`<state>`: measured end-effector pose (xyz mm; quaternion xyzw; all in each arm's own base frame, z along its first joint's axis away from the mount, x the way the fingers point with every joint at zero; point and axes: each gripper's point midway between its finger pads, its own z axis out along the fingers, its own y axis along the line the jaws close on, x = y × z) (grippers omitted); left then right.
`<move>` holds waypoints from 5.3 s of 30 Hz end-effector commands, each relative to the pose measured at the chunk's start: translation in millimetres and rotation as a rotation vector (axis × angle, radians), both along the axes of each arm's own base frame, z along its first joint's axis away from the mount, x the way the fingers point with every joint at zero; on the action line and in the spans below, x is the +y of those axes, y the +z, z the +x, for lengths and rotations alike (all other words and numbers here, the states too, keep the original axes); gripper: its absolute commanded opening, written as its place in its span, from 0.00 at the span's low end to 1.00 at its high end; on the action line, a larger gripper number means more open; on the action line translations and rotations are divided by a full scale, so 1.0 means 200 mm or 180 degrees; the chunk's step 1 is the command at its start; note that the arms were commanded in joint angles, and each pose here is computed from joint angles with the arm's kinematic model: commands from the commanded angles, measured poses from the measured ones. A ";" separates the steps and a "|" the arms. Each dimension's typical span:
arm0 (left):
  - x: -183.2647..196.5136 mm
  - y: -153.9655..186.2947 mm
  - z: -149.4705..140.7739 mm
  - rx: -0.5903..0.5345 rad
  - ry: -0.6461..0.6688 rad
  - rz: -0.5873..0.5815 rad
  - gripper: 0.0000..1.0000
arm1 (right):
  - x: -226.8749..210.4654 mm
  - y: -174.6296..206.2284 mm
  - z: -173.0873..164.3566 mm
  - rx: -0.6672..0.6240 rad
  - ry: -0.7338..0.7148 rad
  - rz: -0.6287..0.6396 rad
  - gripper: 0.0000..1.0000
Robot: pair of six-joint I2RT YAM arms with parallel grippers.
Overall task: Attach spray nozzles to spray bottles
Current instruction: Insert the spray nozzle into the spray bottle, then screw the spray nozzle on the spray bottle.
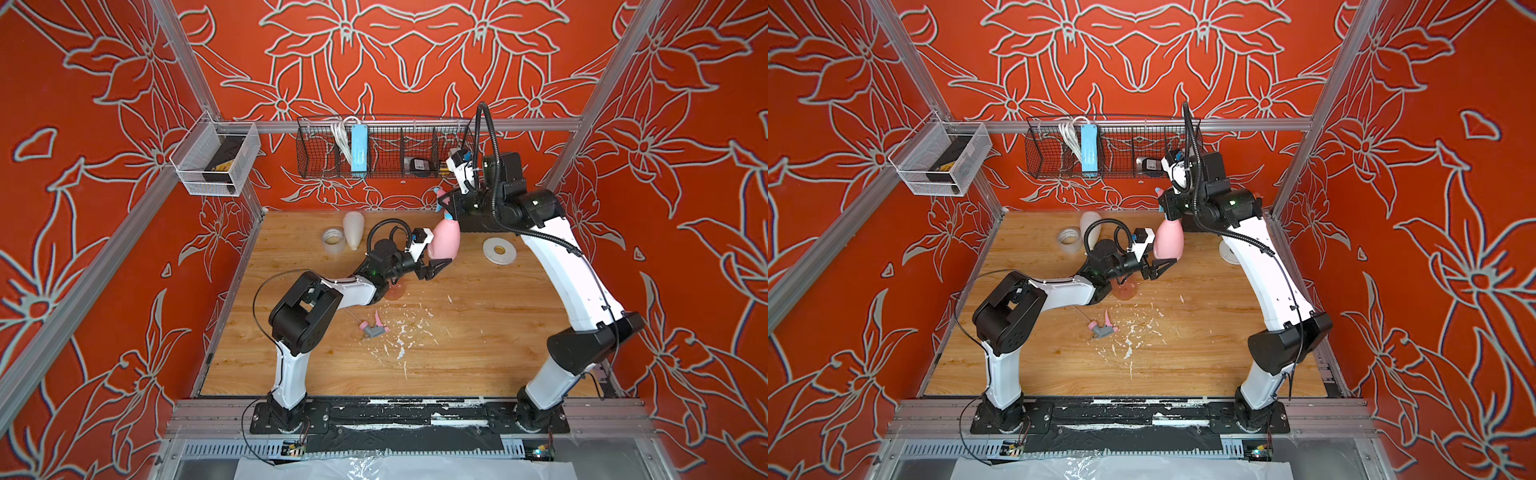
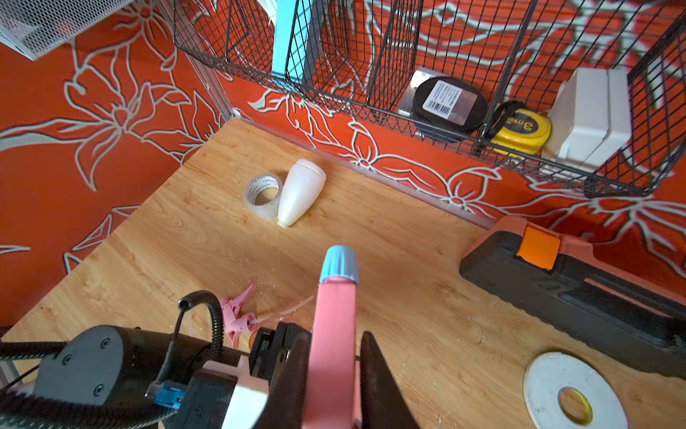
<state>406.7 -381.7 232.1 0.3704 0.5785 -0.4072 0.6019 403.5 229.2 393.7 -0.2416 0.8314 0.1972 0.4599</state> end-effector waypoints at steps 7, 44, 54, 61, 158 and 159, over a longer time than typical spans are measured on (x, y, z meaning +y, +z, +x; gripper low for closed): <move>0.02 0.24 -0.09 -0.0138 -0.0296 -0.0459 0.52 | -0.04 0.17 -0.08 -0.0787 -0.0028 0.0416 0.00; 0.02 0.33 0.23 -0.0240 0.0982 -0.0479 0.49 | -0.21 -0.10 -0.05 0.0159 -0.1237 -0.0346 0.13; -0.02 0.18 0.23 -0.0108 0.0859 -0.0229 0.49 | -0.18 0.05 -0.12 -0.0058 -0.0932 -0.0274 0.50; -0.05 0.14 0.22 -0.0056 0.0765 -0.0141 0.49 | -0.18 0.14 -0.23 -0.0147 -0.0531 -0.0061 0.65; -0.02 0.11 0.01 -0.0121 -0.0367 0.0008 0.46 | -0.20 0.25 -0.02 0.0187 0.0245 0.0954 0.82; -0.02 0.11 0.01 -0.0111 -0.0376 -0.0016 0.46 | -0.21 0.24 -0.02 0.0203 0.0242 0.0947 0.83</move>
